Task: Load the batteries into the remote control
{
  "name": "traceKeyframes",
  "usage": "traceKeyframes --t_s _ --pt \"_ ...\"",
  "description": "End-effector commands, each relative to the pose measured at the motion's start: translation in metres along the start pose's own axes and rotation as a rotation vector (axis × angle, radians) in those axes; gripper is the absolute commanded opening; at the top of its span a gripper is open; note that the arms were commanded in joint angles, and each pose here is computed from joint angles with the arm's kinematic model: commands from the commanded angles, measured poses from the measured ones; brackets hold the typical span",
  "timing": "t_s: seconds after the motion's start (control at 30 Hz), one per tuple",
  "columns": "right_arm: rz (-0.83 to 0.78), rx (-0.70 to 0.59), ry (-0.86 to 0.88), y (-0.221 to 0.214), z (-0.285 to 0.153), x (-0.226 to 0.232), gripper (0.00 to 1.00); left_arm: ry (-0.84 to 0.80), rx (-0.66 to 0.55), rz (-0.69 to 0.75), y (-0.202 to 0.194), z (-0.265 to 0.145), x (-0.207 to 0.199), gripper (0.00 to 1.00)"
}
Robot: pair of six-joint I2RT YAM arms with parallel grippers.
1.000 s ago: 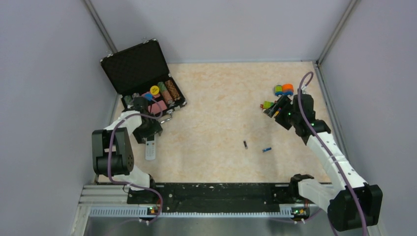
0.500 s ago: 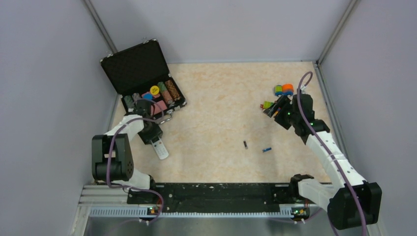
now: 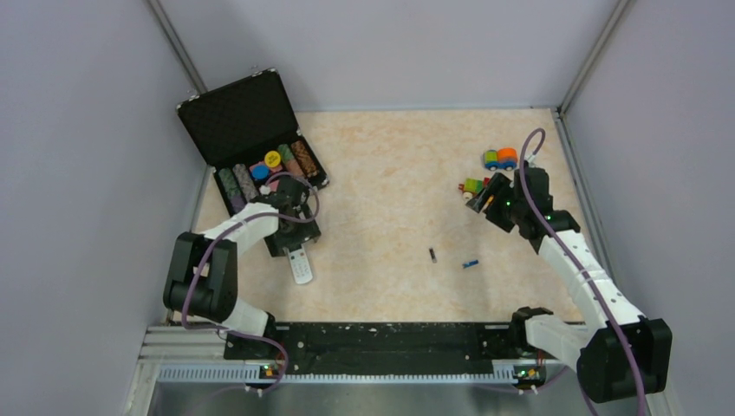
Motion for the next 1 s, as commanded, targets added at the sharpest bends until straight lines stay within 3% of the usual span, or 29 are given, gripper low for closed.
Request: traceKeyframes --t_s 0.0,0.2,0.5,0.57,0.73,0.83,0.97 --pt "-0.012 -0.003 -0.001 -0.003 -0.001 -0.002 0.63 0.040 0.017 0.080 -0.005 0.001 -0.008 0.99" --pt "0.012 0.006 -0.057 -0.004 0.003 -0.006 0.60 0.066 0.067 0.131 -0.024 0.005 -0.012 0.96" --pt "0.019 0.034 -0.067 -0.004 0.007 -0.004 0.56 0.092 0.100 0.098 -0.035 0.008 -0.008 0.60" --pt "0.016 0.037 -0.058 -0.004 0.007 -0.003 0.56 0.089 0.098 0.095 -0.035 0.008 -0.008 0.46" --pt "-0.021 0.065 -0.004 -0.006 0.006 0.006 0.56 -0.005 0.039 0.110 -0.019 -0.005 -0.019 0.00" --pt "-0.062 0.109 0.058 -0.011 0.007 0.019 0.56 -0.129 -0.058 0.131 -0.002 -0.029 -0.029 0.00" --pt "-0.126 0.164 0.209 -0.024 0.003 0.048 0.58 -0.390 -0.281 0.196 0.026 -0.088 -0.047 0.00"
Point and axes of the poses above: each gripper's point midway between its finger pads, its own z axis out along the fingers, its own x axis along the line the jaws close on, y = z × x, the point moved 9 cm from there along -z, back along the fingers, and after that the axes turned 15 degrees about z, right-handed, at the moved point
